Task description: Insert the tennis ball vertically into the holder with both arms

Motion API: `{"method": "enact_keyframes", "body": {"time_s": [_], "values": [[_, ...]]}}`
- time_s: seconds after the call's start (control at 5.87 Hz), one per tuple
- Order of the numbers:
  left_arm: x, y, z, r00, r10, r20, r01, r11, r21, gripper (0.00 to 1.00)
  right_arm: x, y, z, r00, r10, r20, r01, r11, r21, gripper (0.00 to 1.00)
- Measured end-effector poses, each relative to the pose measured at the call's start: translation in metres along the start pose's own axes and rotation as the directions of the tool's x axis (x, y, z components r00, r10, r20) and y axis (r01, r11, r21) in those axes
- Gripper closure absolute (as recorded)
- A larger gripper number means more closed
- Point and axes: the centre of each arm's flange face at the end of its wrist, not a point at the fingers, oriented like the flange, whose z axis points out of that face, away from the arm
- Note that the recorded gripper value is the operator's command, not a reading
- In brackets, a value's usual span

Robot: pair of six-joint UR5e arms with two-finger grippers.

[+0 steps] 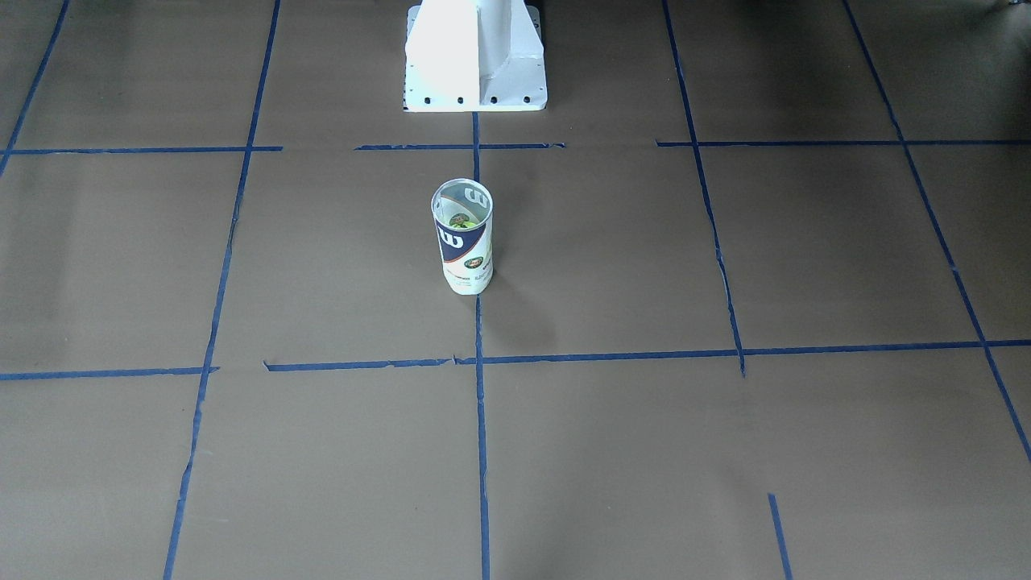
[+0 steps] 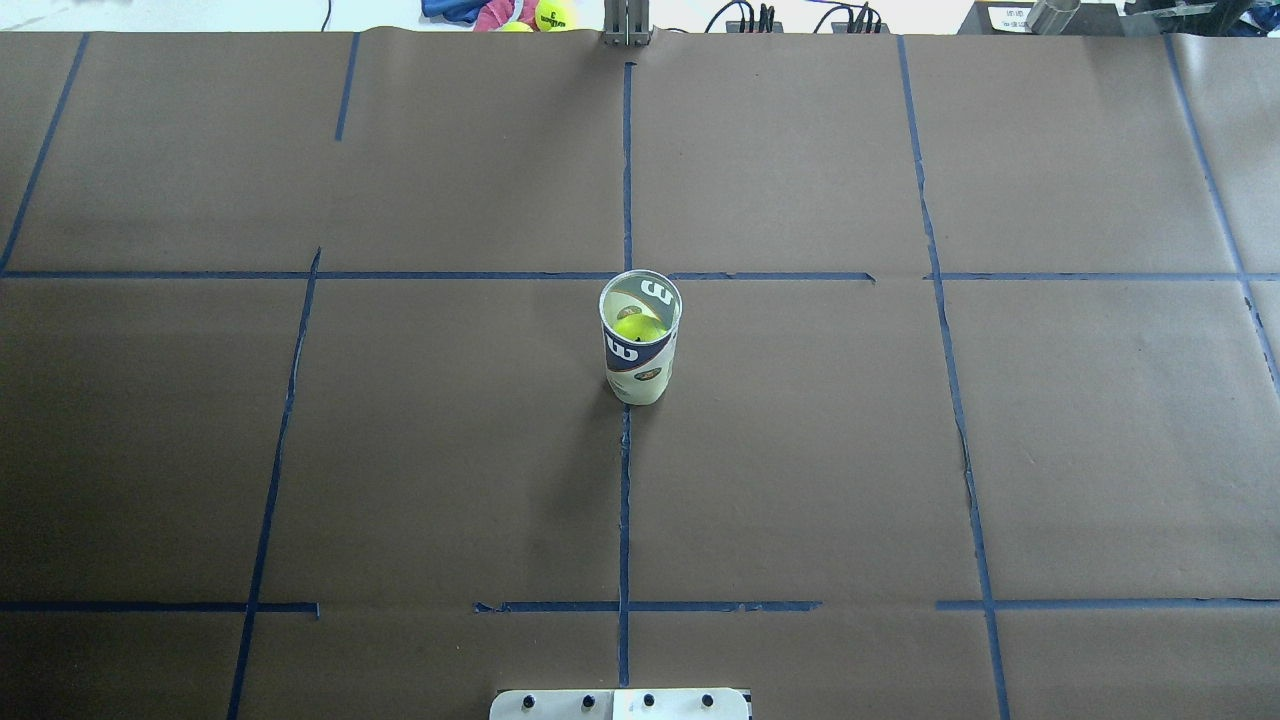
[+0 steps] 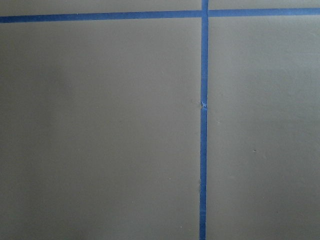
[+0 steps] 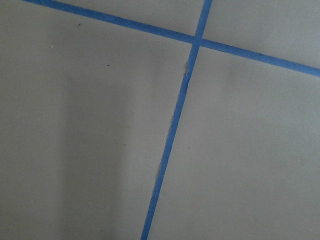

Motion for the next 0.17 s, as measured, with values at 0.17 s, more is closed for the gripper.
{"method": "enact_keyframes", "body": {"time_s": [0.17], "values": [[-0.0006, 0.0001, 0.0004, 1.0, -0.001, -0.001, 0.001, 1.0, -0.001, 0.0, 0.0075, 0.0065, 0.0015, 0.999, 0.026, 0.031, -0.026, 1.0, 0.008, 0.0]]}}
